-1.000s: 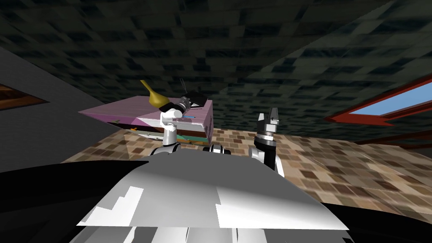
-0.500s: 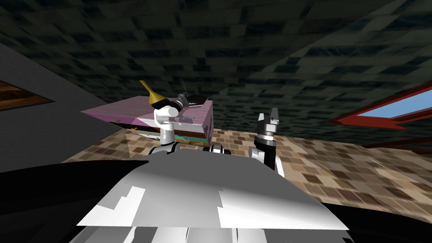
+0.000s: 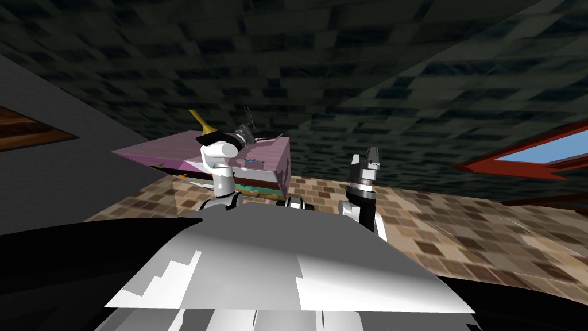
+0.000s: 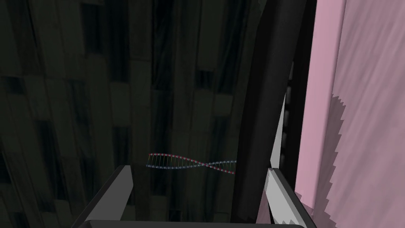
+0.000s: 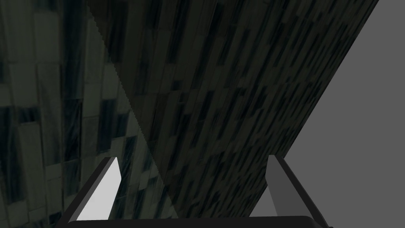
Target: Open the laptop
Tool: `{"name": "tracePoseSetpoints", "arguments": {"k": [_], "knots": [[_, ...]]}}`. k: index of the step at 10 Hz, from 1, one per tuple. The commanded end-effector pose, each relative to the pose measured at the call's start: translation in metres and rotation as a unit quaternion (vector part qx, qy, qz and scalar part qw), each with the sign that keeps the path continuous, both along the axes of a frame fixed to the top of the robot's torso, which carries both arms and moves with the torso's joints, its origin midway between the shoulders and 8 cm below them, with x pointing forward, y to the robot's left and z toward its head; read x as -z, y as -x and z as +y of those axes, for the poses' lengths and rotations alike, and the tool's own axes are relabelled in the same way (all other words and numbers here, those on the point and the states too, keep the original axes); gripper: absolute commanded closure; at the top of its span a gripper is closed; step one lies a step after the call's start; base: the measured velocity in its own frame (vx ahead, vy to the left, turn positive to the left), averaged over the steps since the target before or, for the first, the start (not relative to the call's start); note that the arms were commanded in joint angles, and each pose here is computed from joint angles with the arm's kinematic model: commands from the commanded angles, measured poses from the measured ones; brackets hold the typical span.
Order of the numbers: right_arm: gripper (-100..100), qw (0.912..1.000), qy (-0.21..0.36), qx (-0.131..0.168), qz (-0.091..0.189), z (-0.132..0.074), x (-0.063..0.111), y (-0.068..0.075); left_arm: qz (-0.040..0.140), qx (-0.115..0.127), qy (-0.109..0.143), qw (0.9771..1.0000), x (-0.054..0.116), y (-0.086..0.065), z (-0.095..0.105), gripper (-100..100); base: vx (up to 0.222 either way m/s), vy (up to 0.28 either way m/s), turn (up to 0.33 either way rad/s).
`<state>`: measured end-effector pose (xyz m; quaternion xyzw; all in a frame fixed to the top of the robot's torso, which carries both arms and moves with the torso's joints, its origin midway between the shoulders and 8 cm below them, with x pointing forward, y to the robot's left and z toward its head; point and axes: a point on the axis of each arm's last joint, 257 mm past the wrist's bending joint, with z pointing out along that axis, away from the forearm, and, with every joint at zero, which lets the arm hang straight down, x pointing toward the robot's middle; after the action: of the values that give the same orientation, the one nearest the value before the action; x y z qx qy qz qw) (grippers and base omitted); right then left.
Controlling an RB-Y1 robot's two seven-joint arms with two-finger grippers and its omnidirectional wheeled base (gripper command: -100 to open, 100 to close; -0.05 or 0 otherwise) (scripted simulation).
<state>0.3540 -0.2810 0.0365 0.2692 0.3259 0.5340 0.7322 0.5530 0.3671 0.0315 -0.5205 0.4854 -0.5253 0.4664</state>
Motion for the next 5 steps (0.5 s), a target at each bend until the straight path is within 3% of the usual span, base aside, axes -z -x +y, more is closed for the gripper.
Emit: {"name": "tracePoseSetpoints", "arguments": {"k": [1, 5], "knots": [[0, 1.0000, 0.000, 0.000, 0.000, 0.0000, 0.0000, 0.0000, 0.002, 0.000, 0.000, 1.0000, 0.0015, -0.0002, 0.0000, 0, 0.000, 0.000, 0.000], [0, 1.0000, 0.000, 0.000, 0.000, 0.0000, 0.0000, 0.0000, 0.001, 0.000, 0.000, 1.0000, 0.0011, -0.0002, 0.0000, 0, 0.000, 0.000, 0.000]]}}
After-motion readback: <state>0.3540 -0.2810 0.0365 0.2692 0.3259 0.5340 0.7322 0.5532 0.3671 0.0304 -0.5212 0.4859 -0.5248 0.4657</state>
